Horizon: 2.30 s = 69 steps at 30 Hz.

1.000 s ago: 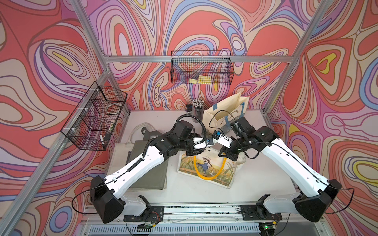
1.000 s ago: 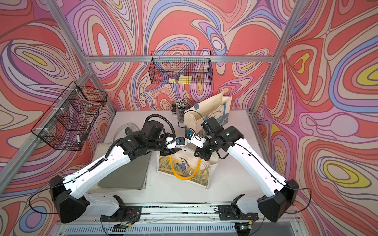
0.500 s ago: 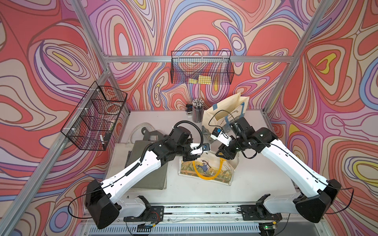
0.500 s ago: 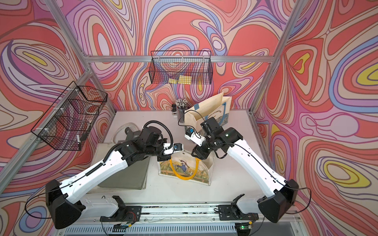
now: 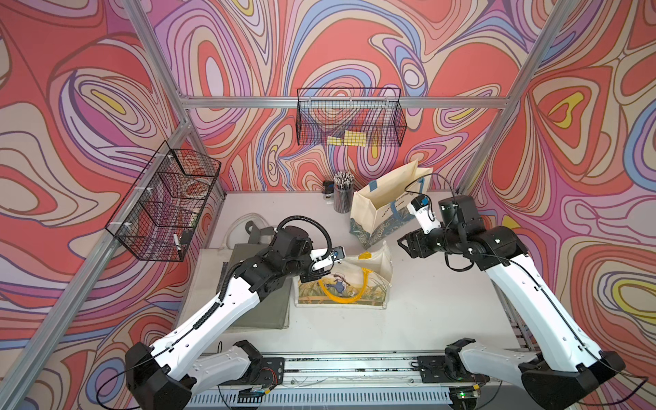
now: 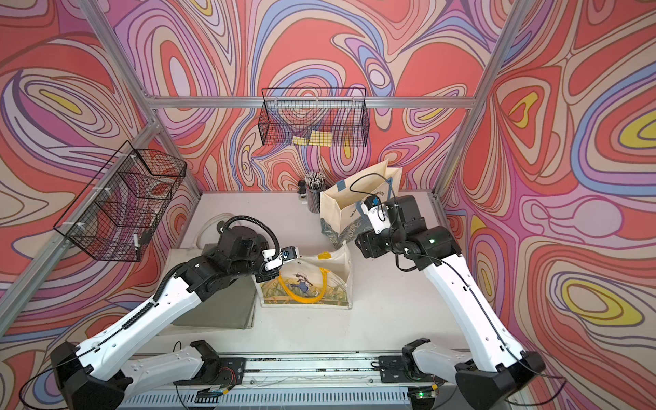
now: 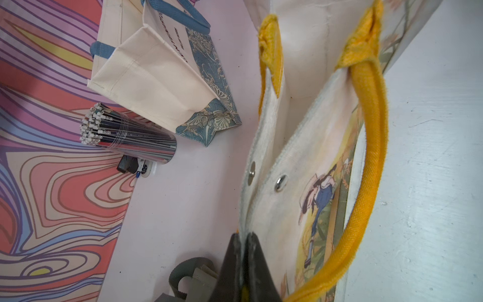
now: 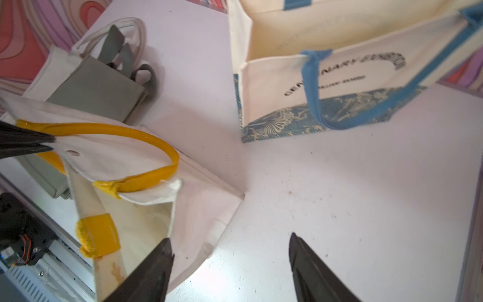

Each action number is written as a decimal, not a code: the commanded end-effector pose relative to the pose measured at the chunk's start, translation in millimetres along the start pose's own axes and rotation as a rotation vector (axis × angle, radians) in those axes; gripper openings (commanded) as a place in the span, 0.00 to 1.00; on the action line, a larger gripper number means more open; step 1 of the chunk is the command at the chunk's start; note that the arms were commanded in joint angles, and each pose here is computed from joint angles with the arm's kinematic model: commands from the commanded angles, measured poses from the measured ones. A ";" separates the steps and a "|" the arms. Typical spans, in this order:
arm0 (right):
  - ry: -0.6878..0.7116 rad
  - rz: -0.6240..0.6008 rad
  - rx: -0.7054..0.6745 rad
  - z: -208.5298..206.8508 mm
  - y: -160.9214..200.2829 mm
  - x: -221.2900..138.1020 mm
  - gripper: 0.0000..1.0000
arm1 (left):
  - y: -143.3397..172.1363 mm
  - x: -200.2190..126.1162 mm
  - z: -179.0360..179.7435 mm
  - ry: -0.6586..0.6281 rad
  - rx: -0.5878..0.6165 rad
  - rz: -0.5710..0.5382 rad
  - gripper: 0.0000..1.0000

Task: Put away the canvas bag
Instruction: Press the canvas bag.

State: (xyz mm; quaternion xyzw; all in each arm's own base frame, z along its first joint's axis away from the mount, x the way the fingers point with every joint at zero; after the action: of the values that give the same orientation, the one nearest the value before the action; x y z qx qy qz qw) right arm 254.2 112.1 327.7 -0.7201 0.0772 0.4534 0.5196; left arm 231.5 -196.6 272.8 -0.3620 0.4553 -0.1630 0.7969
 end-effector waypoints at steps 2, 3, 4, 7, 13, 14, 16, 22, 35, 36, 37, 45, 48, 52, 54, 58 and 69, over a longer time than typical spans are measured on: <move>-0.017 0.167 0.196 3.1 37.8 24.8 0.72 | -0.5 -11.3 3.7 -0.033 -0.008 -0.017 0.00; -0.020 0.199 0.229 4.5 46.1 30.1 0.72 | -0.3 -12.6 2.3 -0.026 -0.008 -0.018 0.00; -0.028 0.220 0.258 6.2 52.9 33.9 0.71 | -0.2 -13.2 0.7 -0.015 -0.009 -0.020 0.00; -0.066 0.230 0.315 12.8 64.7 44.9 0.69 | 0.8 -14.4 -4.1 0.016 -0.011 -0.021 0.07; -0.204 0.153 0.366 26.7 57.7 67.5 0.65 | -1.9 -13.2 -8.2 0.076 -0.009 -0.005 0.27; -0.219 0.144 0.368 28.1 55.3 69.2 0.65 | -2.9 -13.0 -8.4 0.084 -0.008 -0.003 0.32; -0.244 0.131 0.367 31.5 51.5 71.7 0.65 | -6.6 -13.0 -9.0 0.104 -0.007 -0.010 0.42; -0.260 0.118 0.342 32.9 49.3 76.2 0.65 | -24.9 -17.0 -8.8 0.158 -0.006 -0.046 0.59; -0.357 0.027 0.261 43.3 48.6 83.2 0.66 | -72.4 11.8 -25.9 0.341 0.022 -0.028 0.78; -0.366 0.010 0.245 44.4 47.7 82.8 0.66 | -73.5 15.3 -26.7 0.354 0.021 -0.021 0.79; -0.373 -0.005 0.230 45.2 46.8 82.2 0.66 | -74.3 18.7 -28.1 0.367 0.021 -0.013 0.79; -0.474 -0.124 0.106 56.3 45.6 88.3 0.66 | -78.6 43.2 -28.0 0.369 0.025 0.040 0.88; -0.491 -0.148 0.074 58.0 46.1 93.1 0.67 | -80.6 47.8 -29.3 0.376 0.028 0.048 0.88; -0.500 -0.181 0.025 58.8 43.6 96.6 0.66 | -79.1 54.8 -33.6 0.407 0.024 0.076 0.88; -0.498 -0.216 0.006 58.9 41.8 96.6 0.67 | -77.5 58.1 -35.7 0.426 0.018 0.091 0.87; -0.490 -0.308 -0.027 59.6 38.2 92.1 0.72 | -78.4 64.4 -39.3 0.454 0.013 0.094 0.86; -0.427 -0.420 -0.035 55.6 42.8 97.0 0.81 | -87.5 76.2 -42.8 0.498 -0.023 0.080 0.81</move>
State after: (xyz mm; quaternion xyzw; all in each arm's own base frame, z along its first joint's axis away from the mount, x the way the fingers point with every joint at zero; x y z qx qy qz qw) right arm 249.2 171.6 212.6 -0.6071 -0.1638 0.5118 0.5854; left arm 246.2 -314.6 269.6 -0.2943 0.6423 -0.2030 0.6780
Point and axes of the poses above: each gripper's point midway between its finger pads, its own x axis out along the fingers, its own z axis along the line the jaws close on, y = z × x, the point moved 5 cm from there along -x, back along the fingers, and after that the axes turned 12 degrees about -x, right-handed, at the moved point
